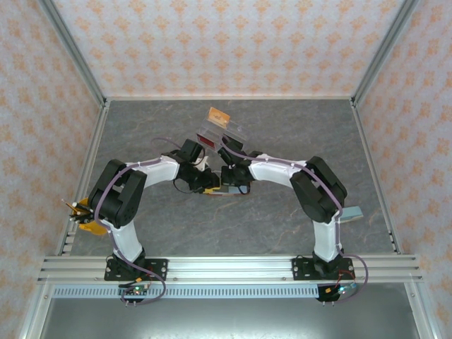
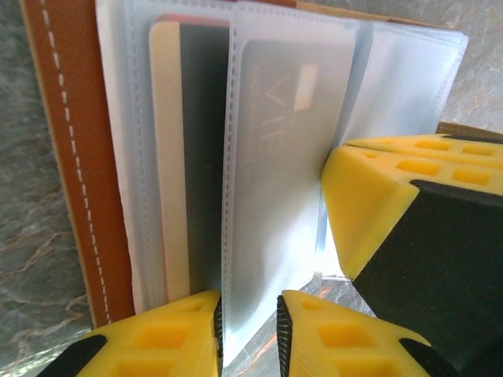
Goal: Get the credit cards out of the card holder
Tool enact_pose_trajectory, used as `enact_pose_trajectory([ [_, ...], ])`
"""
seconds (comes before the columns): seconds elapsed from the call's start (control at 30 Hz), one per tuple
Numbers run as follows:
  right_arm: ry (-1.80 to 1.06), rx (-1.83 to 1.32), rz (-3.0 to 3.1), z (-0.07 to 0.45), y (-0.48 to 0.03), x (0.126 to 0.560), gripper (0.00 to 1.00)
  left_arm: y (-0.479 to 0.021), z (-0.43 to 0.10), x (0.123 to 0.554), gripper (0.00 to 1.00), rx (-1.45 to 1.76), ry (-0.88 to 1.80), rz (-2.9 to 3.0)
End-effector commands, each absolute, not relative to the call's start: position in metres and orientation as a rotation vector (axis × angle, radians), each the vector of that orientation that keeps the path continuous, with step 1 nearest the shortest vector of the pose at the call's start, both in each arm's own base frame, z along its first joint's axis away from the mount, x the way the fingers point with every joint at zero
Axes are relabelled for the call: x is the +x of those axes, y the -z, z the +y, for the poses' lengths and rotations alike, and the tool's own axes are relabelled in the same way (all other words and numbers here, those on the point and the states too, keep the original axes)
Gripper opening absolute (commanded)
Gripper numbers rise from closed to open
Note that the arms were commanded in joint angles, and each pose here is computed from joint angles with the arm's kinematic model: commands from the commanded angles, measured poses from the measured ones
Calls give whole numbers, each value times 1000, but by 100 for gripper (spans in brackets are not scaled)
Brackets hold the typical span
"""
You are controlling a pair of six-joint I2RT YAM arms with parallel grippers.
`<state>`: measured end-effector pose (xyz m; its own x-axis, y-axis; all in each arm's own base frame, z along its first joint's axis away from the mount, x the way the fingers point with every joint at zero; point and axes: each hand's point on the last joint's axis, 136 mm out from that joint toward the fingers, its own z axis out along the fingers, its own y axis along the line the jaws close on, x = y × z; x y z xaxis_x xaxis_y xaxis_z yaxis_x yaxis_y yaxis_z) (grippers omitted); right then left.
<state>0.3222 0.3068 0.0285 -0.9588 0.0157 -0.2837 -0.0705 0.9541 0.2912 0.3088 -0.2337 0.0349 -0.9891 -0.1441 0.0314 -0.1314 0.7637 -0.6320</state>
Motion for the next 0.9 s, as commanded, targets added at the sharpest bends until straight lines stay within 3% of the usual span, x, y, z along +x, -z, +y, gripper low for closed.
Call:
enact_pose_trajectory([
  [0.0,-478,18,2778,300,-48,322,17,-55,-245,317,27,-165,1124,2850],
  [0.33,-474,206,2575,261,-93,333,37,-70,-256,332,34,-239,1223,2744],
  [0.53,-402,299,2467,233,-107,336,45,-90,-278,338,41,-160,1272,2697],
  [0.87,-385,354,2375,213,-123,334,52,-83,-305,348,48,-147,1249,2746],
])
